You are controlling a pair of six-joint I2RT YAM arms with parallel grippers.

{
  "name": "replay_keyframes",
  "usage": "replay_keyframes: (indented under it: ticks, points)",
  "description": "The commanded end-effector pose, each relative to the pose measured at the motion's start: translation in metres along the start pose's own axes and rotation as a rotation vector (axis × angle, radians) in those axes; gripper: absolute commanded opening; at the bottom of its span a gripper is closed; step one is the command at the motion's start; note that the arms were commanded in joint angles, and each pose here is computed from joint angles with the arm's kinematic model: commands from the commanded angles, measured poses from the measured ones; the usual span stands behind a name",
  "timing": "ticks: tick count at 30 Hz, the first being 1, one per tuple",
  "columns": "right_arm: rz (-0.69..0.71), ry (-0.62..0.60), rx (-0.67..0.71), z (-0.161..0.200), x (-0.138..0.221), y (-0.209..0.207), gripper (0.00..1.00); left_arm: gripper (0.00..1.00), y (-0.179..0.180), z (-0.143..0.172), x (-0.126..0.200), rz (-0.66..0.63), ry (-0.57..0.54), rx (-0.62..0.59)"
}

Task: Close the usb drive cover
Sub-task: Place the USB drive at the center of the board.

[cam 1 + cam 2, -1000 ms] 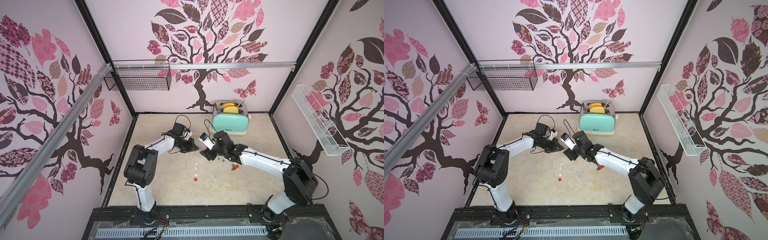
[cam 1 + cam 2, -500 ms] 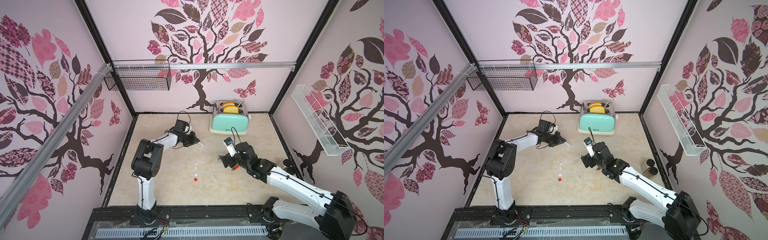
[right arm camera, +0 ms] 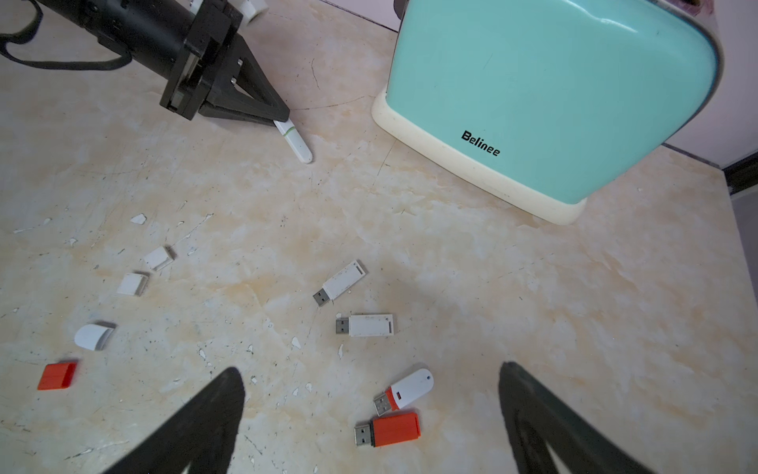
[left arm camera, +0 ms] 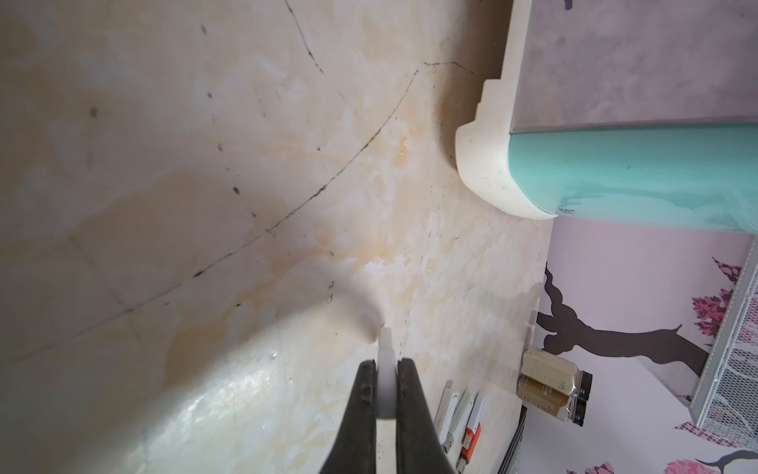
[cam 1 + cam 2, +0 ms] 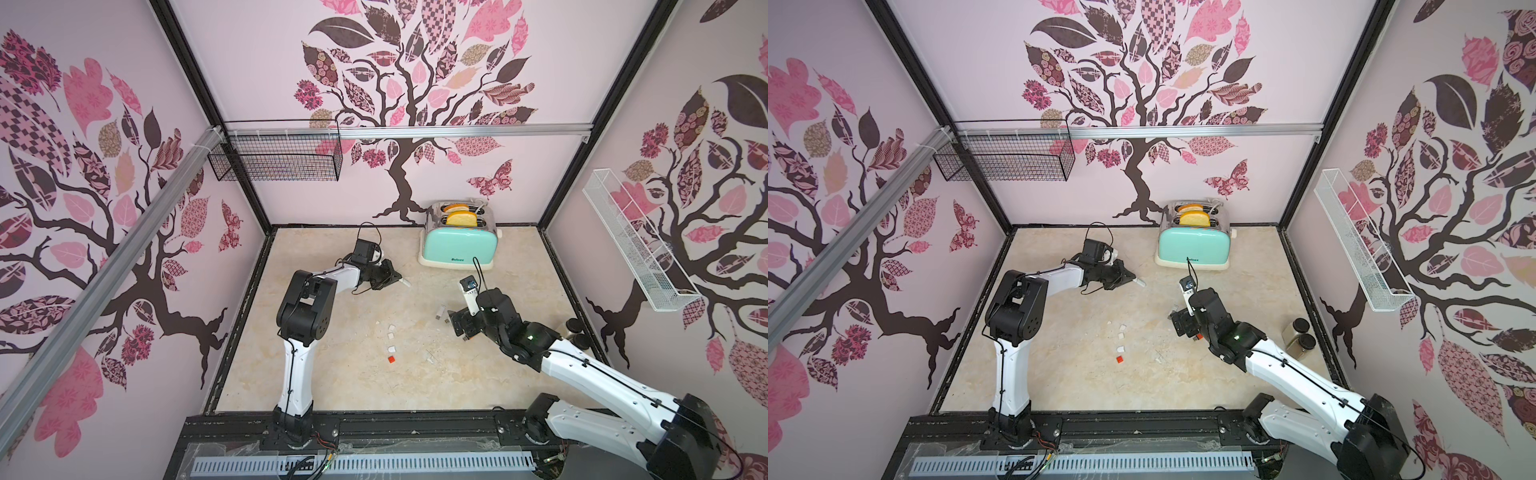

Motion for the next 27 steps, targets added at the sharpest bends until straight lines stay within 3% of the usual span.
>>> replay_keyframes:
  ticks: [1,10,16,27]
  points:
    - [0.005,0.002,-0.015,-0.002,-0.001,0.000,0.98,0.00,0.009,-0.006,-0.006,-0.015,-0.013,0.025]
    - [0.003,-0.021,-0.017,-0.003,0.003,-0.001,0.98,0.00,0.019,0.003,-0.009,-0.072,-0.009,0.067]
    - [-0.007,-0.035,-0.023,-0.005,0.004,-0.001,0.98,0.11,0.020,0.006,-0.010,-0.076,0.008,0.060]
    - [-0.025,-0.039,-0.024,-0.005,0.003,0.001,0.98,0.20,0.030,0.006,-0.021,-0.100,0.039,0.080]
Point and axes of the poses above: each gripper's point midway between its finger pads, its own x axis back along the fingers, its own y axis along the line the jaws close on, z = x × y, the point moved 8 cm from there along x, back along the fingers, and after that the axes turned 13 degrees about x, right-handed, at the moved point
